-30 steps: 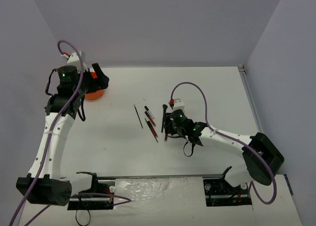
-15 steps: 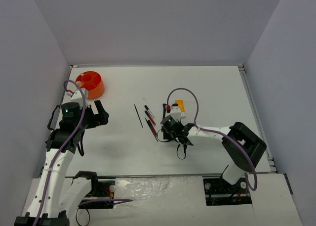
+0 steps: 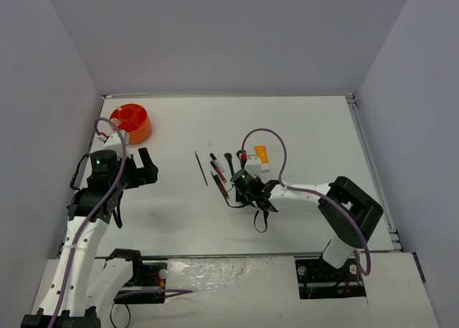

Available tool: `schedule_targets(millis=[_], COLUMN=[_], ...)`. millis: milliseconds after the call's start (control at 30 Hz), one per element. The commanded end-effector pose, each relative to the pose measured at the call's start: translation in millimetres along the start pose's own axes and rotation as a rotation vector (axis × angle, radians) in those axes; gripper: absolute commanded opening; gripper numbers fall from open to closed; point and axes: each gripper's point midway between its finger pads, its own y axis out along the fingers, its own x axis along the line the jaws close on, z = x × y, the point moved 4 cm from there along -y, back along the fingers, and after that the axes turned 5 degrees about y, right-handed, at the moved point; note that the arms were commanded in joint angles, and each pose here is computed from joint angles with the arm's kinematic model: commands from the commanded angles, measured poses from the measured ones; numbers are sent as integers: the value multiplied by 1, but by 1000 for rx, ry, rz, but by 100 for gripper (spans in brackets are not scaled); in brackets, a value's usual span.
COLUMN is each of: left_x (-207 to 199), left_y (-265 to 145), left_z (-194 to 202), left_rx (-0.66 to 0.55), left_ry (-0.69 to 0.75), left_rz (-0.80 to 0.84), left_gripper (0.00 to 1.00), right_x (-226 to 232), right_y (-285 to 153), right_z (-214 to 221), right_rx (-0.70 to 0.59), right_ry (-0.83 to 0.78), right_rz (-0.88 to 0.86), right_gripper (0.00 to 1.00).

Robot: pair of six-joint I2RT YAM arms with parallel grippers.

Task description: Organize the makeup

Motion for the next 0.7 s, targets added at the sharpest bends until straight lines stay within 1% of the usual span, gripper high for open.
schedule_targets(millis=[0,200,333,433,533,667], left_x=[-3,-3,-4,-4,-4,-5], left_y=[-4,-5,-4,-4,-3,-3], left_z=[-17,-16,-16,-17,-15,-15], left_rx=[-63,-60,-61,-59,-54,-52], left_ry=[19,19,17,19,19,18], left_rz=[10,11,17,18,19,29], left_gripper=[93,93,93,93,93,93], right_x=[-4,-7,-8,-9,-8,-5], right_y=[-12,-20,-23,-19,-16,-11], right_z=[7,18,21,22,22,23], right_rx=[12,43,48,52,55,62], right_ry=[14,7,1,-17,-36,-50], right_rz=[11,9,10,19,26,28], right_gripper=[34,34,31,26,19,15])
